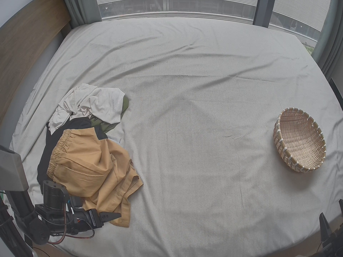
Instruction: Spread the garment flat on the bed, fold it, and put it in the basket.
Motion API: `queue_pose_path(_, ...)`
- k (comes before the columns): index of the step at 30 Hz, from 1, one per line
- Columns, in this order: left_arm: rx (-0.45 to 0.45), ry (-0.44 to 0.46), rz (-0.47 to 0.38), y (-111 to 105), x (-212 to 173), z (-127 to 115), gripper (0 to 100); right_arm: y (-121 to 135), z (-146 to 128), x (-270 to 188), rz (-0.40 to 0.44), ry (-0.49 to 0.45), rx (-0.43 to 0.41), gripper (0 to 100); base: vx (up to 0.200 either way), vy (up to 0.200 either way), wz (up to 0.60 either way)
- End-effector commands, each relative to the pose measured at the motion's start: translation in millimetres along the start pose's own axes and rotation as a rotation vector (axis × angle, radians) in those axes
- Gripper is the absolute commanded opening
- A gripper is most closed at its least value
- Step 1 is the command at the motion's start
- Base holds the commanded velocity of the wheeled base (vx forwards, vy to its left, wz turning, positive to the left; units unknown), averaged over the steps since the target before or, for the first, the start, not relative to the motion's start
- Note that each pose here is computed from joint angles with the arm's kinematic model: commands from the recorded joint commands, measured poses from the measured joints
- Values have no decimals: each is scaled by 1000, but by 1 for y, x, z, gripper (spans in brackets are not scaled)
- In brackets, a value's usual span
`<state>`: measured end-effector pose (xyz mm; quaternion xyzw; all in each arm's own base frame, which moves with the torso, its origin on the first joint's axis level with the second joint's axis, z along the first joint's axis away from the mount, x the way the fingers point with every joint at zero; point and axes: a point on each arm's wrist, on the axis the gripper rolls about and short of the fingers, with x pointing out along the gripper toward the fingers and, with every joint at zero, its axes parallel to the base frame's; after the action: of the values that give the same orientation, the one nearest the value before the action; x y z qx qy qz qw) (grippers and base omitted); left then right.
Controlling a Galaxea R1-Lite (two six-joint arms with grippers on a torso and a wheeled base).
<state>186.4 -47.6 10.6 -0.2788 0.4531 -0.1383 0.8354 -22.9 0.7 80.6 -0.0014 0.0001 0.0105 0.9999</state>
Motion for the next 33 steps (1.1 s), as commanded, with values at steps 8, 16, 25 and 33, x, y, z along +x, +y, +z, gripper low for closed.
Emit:
queue_pose_path(8,-21,45,35,7,5,-7,100,0,-5,0,0,3,0,100,0,0,0)
queue_pose_path(16,-25,50,45,13,15,-8,100,0,-5,0,0,3,0,100,0,0,0)
queue_pose_path(25,0,-19,34,17,29,-3,100,0,-5,0,0,4,0,100,0,0,0)
queue_pose_path(33,22,-119,-17,10,28,7,100,0,-5,0,0,3,0,100,0,0,0)
